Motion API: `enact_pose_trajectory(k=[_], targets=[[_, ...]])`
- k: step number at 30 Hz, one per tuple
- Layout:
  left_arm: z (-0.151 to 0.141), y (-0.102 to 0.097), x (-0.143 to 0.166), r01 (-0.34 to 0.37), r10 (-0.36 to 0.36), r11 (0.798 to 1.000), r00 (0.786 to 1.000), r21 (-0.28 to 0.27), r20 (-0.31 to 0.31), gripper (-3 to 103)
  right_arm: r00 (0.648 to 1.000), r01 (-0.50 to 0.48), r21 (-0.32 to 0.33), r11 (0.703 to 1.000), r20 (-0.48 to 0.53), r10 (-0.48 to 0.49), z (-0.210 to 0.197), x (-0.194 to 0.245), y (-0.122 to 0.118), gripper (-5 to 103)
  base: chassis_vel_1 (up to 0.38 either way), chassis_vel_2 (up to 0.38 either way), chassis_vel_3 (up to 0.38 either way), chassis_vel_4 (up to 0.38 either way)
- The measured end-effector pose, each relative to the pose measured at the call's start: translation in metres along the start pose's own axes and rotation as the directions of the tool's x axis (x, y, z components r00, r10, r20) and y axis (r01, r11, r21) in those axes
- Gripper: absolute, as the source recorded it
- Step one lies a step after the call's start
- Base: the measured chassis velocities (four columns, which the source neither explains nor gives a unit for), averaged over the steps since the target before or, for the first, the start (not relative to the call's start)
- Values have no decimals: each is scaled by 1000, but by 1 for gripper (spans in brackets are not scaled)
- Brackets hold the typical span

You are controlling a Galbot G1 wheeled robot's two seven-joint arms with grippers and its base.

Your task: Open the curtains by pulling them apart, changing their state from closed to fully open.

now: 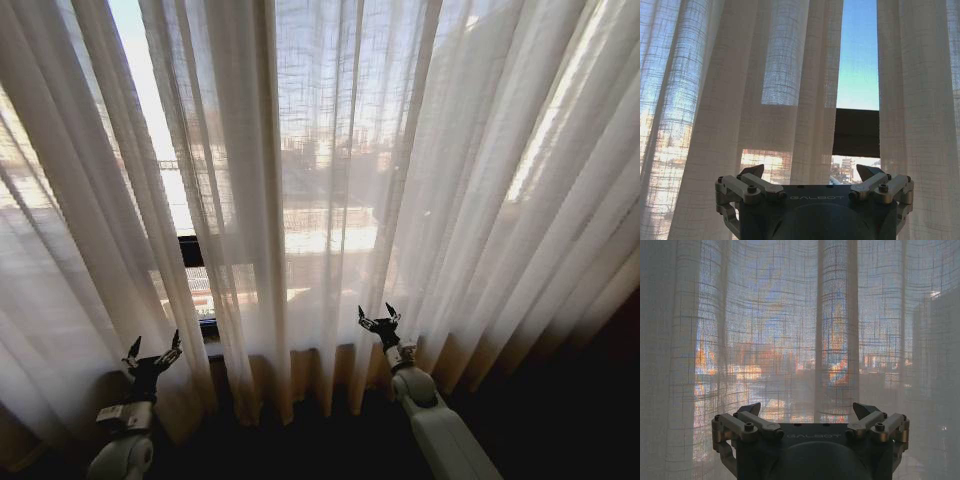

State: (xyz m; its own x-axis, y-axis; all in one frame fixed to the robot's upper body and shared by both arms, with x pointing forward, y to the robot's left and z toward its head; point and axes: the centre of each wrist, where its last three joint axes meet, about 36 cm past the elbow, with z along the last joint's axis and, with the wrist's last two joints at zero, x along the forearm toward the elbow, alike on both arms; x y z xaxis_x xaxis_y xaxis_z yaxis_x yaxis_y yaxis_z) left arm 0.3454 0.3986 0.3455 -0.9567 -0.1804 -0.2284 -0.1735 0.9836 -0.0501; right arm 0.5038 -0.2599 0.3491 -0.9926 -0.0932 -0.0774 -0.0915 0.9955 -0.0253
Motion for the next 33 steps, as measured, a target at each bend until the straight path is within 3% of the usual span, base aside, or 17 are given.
enact_pose_trajectory(k=[9, 14, 18, 26, 33], targets=[[0, 0, 0, 0, 0, 1000, 1000, 0, 0, 100, 999, -38, -9, 999, 29, 38, -6, -41, -3, 100, 0, 0, 0, 0], [0, 0, 0, 0, 0, 1000, 1000, 0, 0, 100, 997, -78, 11, 997, 29, 78, -8, -39, -31, 100, 0, 0, 0, 0], [0, 0, 0, 0, 0, 1000, 1000, 0, 0, 100, 995, -92, 18, 996, 28, 91, -8, -46, -38, 100, 0, 0, 0, 0], [0, 0, 0, 0, 0, 1000, 1000, 0, 0, 100, 999, -31, 24, 999, 42, 30, -5, -74, -19, 100, 0, 0, 0, 0], [0, 0, 0, 0, 0, 1000, 1000, 0, 0, 100, 999, 4, 15, 1000, 53, -5, -1, -80, -3, 70, 0, 0, 0, 0]])
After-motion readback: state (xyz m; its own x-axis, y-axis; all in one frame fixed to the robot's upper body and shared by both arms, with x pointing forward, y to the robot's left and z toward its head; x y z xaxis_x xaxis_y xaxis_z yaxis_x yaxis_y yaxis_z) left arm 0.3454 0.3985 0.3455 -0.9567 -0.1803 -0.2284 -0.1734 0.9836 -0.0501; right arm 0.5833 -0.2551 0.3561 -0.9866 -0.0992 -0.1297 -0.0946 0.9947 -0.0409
